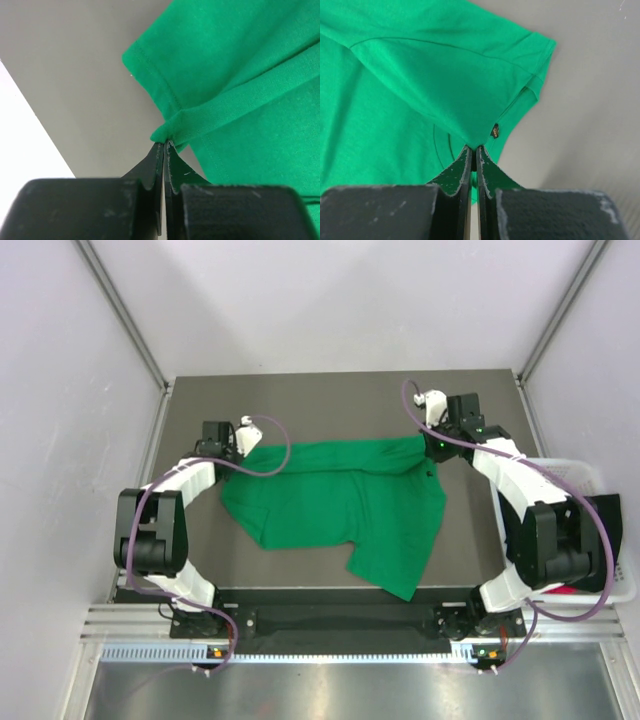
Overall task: Fold and stack the t-shirts
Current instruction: Fold the tshirt
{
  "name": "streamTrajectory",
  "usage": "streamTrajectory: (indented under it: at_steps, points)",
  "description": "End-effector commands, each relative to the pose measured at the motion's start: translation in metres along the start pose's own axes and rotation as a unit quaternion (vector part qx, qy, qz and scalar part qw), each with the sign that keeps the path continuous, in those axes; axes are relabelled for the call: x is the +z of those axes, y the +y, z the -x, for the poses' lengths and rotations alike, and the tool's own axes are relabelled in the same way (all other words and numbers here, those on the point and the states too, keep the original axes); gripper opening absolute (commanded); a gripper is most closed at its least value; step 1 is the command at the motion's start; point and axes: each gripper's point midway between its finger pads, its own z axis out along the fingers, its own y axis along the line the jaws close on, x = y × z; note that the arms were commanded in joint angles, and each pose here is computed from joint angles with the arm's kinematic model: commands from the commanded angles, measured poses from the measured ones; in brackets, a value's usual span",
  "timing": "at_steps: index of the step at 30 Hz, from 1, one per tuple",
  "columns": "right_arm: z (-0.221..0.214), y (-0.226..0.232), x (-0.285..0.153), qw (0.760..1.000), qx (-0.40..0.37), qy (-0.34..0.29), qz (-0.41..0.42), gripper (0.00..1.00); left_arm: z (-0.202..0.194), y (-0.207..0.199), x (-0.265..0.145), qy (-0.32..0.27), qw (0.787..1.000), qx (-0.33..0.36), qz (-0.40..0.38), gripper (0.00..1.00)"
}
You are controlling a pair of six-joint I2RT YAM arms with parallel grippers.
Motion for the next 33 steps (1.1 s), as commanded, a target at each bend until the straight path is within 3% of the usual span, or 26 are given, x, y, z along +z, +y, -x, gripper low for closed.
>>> streamTrajectory:
  at_steps: [1, 5, 8, 13, 15, 18, 22, 23, 24, 27, 33]
  points:
    - [0.023, -0.001, -0.011, 0.999, 0.001, -0.044, -0.003, 0.00, 0.001, 0.002, -0.002, -0.006, 1.000, -0.008, 0.006, 0.00]
    - [0.025, 0.002, -0.009, 0.999, 0.004, -0.043, 0.005, 0.00, -0.005, -0.001, -0.002, 0.004, 1.000, -0.006, 0.001, 0.00]
    - [0.024, 0.003, -0.009, 0.999, 0.006, -0.041, 0.010, 0.00, -0.009, -0.004, -0.006, 0.009, 1.000, -0.012, 0.001, 0.16]
    - [0.022, 0.005, -0.010, 0.999, 0.007, -0.040, 0.012, 0.00, 0.023, 0.008, -0.048, -0.074, 0.996, -0.038, 0.016, 0.45]
    - [0.021, 0.005, -0.009, 0.999, 0.005, -0.040, 0.013, 0.00, 0.044, 0.013, -0.062, -0.123, 0.991, -0.046, 0.018, 0.47]
    - [0.022, 0.005, -0.007, 0.999, 0.008, -0.040, 0.012, 0.00, 0.054, 0.009, -0.059, -0.136, 0.989, -0.059, -0.001, 0.48]
    - [0.025, 0.004, -0.003, 0.999, 0.011, -0.039, 0.014, 0.00, 0.049, -0.006, -0.032, -0.085, 0.992, -0.077, -0.054, 0.35]
    - [0.027, 0.003, -0.003, 0.999, 0.011, -0.040, 0.014, 0.00, 0.047, -0.009, -0.026, -0.071, 0.992, -0.082, -0.064, 0.29]
    - [0.027, 0.002, 0.000, 0.999, 0.013, -0.038, 0.014, 0.00, 0.049, -0.011, -0.014, -0.056, 0.991, -0.095, -0.075, 0.13]
    - [0.031, 0.002, 0.004, 0.999, 0.013, -0.036, 0.018, 0.00, 0.036, -0.026, 0.006, -0.011, 0.989, -0.100, -0.109, 0.00]
    - [0.038, 0.001, 0.010, 0.999, 0.014, -0.035, 0.021, 0.00, 0.019, -0.035, 0.028, 0.026, 0.988, -0.099, -0.114, 0.00]
